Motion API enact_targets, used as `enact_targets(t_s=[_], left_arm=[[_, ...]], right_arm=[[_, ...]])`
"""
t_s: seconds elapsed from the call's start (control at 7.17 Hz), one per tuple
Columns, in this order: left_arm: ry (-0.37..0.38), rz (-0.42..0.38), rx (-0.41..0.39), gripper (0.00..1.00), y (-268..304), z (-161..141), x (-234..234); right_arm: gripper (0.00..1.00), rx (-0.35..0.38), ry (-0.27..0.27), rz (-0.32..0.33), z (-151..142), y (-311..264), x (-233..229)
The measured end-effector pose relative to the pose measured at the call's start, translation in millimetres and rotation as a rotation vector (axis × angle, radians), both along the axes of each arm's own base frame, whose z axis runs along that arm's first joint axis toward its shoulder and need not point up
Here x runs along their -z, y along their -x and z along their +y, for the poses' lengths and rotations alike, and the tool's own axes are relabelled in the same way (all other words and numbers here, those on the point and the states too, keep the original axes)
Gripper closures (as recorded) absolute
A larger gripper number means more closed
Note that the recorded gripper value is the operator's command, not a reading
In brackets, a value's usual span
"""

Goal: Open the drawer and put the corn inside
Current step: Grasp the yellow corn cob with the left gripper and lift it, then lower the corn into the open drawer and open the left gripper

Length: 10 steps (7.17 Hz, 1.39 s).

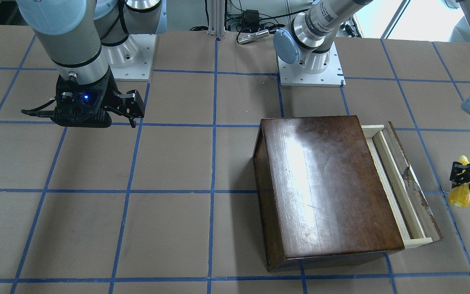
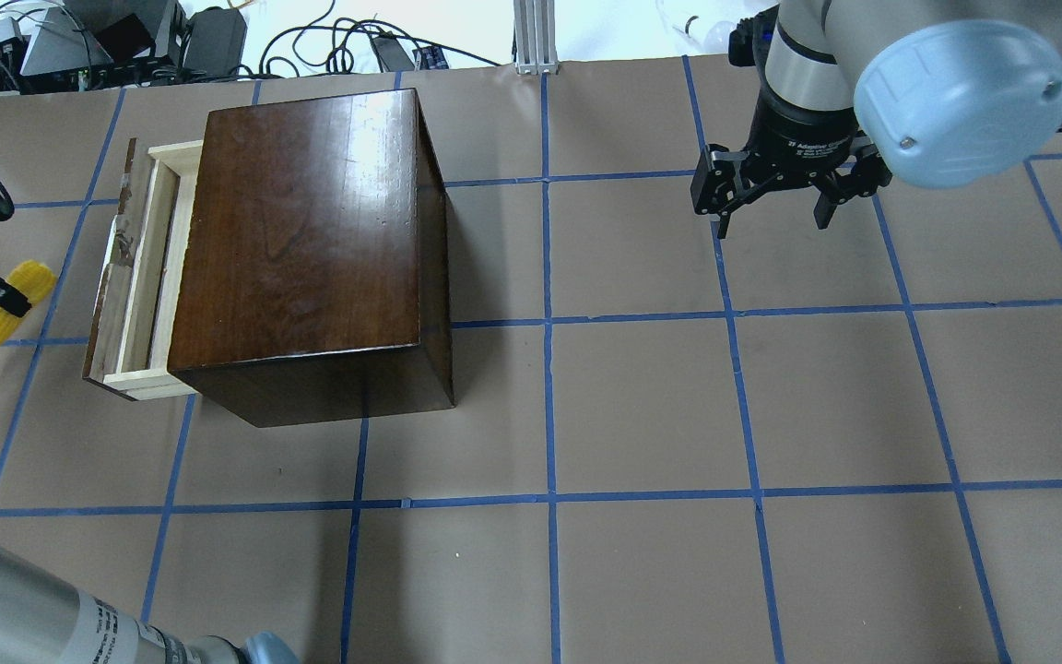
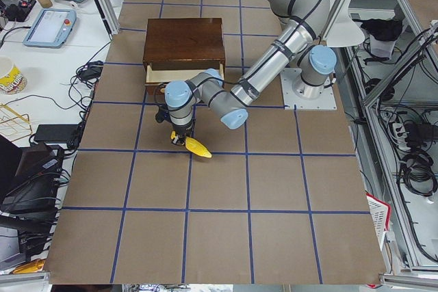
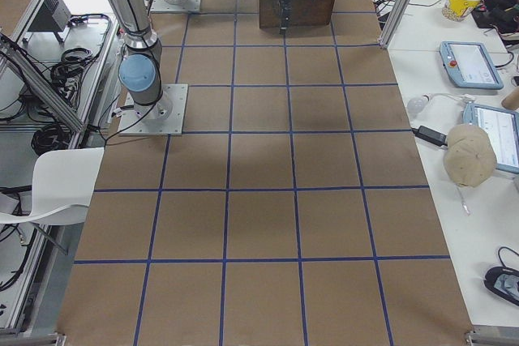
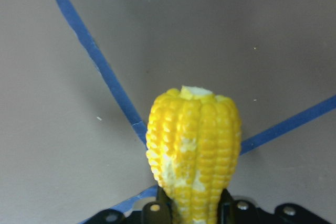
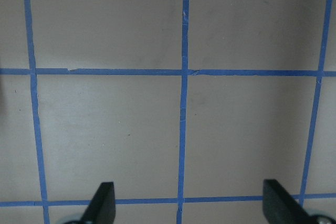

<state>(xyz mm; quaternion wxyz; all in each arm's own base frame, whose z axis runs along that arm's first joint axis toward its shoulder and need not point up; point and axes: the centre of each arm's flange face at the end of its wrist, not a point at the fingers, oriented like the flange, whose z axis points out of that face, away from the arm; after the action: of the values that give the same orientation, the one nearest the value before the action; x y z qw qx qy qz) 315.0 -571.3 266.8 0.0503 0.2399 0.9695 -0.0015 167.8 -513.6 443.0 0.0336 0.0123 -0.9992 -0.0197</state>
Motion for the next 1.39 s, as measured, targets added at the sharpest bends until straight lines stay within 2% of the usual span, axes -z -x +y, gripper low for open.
enact_targets(t_s=[0.28,0.56,0.98,1.39], left_arm=[[0.010,-0.006,-0.054,1.00,12.4,3.6,-72.2],[0.031,-0.011,-0.112,1.00,39.8,0.5,-118.3],[0.099,-0.012,-0.251,1.00,113.4,-16.1,-153.5],[0.122,0.019,-0.469,1.00,187.7,-24.5,-167.7]], right_arm=[[0.00,0.000,-0.001,-0.001,0.0,-0.1,0.2],[0.00,0.000,-0.001,-0.001,0.0,-0.1,0.2],[0.00,0.000,-0.001,-0.003,0.1,-0.3,0.2],[0.00,0.000,-0.002,-0.003,0.0,-0.3,0.3]])
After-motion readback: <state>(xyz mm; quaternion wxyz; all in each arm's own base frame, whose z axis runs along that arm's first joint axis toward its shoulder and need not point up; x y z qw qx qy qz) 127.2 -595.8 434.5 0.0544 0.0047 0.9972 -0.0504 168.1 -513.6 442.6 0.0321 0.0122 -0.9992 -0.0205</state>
